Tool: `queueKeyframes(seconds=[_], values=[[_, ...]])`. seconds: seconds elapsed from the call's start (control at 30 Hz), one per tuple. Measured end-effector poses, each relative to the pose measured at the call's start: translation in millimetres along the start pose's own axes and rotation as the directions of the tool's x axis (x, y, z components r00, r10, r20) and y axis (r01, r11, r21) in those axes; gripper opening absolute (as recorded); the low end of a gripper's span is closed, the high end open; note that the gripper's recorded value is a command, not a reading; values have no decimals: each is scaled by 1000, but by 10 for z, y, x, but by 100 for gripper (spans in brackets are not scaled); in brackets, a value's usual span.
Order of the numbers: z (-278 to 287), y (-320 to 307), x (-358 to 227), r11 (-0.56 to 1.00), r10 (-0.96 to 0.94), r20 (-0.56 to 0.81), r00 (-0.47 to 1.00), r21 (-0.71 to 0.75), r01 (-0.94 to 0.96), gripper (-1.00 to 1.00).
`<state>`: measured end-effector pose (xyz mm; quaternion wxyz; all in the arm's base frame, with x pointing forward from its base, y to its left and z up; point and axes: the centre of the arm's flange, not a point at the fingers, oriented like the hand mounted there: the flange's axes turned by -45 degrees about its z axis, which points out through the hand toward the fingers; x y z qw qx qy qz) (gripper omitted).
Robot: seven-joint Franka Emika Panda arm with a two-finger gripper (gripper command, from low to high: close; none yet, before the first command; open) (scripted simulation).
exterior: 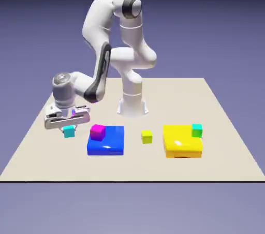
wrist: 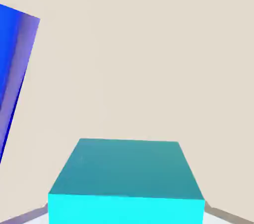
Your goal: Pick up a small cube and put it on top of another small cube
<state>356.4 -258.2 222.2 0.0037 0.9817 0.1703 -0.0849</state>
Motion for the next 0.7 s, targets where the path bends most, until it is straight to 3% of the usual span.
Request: queueKeyframes(seconds=[0.37,0.43,0.6,0.63,0.7], values=[[-835,-1043,182,999,-33,14,999,-25,34,-100],[-835,-1044,182,999,-33,14,999,-25,34,-100],[-214,-1025,214,999,-34,14,999,-26,34,-100],[-139,-1025,209,999,-33,14,999,-27,34,100],[-139,-1025,209,999,-33,14,999,-28,34,100]])
